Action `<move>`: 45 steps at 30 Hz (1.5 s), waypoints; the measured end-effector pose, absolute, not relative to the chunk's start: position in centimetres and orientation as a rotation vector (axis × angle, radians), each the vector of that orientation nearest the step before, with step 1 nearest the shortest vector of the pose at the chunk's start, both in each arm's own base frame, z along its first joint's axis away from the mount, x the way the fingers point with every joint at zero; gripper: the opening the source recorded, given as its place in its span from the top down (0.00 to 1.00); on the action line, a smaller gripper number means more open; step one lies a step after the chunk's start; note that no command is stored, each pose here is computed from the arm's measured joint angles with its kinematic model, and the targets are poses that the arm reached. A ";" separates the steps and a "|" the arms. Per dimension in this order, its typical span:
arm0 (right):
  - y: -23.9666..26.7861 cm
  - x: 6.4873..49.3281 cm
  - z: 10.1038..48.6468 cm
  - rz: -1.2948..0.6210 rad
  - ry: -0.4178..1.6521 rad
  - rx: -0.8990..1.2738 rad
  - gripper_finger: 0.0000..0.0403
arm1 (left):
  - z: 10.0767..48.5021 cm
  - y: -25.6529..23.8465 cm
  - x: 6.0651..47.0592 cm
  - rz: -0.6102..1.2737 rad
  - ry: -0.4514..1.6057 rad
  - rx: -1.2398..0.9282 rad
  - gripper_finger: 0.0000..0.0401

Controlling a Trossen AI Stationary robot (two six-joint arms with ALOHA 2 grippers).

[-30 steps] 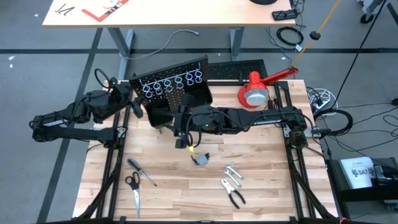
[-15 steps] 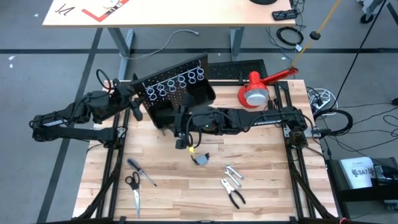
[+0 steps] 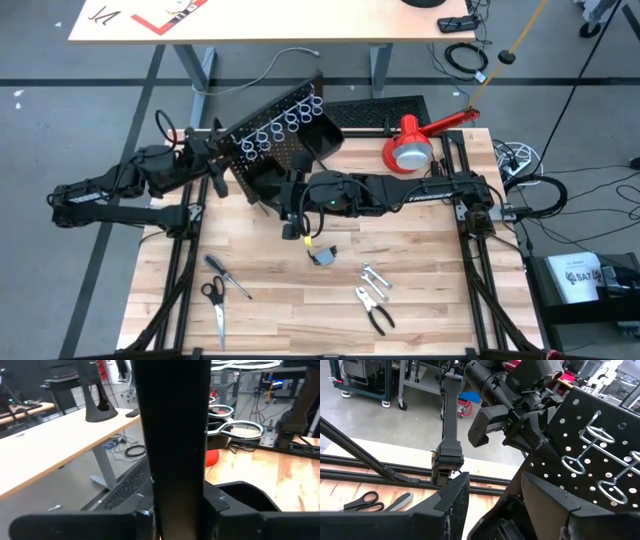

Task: Hang tools onto peg board
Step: Remove the blade dispenser from the bottom black basket on the pegboard to the table

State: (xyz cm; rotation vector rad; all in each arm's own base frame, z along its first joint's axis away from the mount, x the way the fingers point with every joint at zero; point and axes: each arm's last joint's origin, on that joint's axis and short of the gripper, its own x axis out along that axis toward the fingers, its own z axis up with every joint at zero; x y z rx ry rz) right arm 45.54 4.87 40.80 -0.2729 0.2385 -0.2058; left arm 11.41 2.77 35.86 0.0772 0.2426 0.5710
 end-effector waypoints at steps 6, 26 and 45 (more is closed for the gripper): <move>4.9 45.5 40.8 -0.206 0.239 -0.271 0.56 | 35.9 2.7 11.5 0.524 0.239 0.067 0.82; 7.6 44.4 38.6 -0.150 0.456 -0.225 0.56 | 35.8 2.2 11.8 0.358 0.217 -0.008 0.82; 10.6 43.1 37.5 -0.121 0.562 -0.116 0.56 | 35.7 1.8 15.6 0.169 0.201 -0.052 0.82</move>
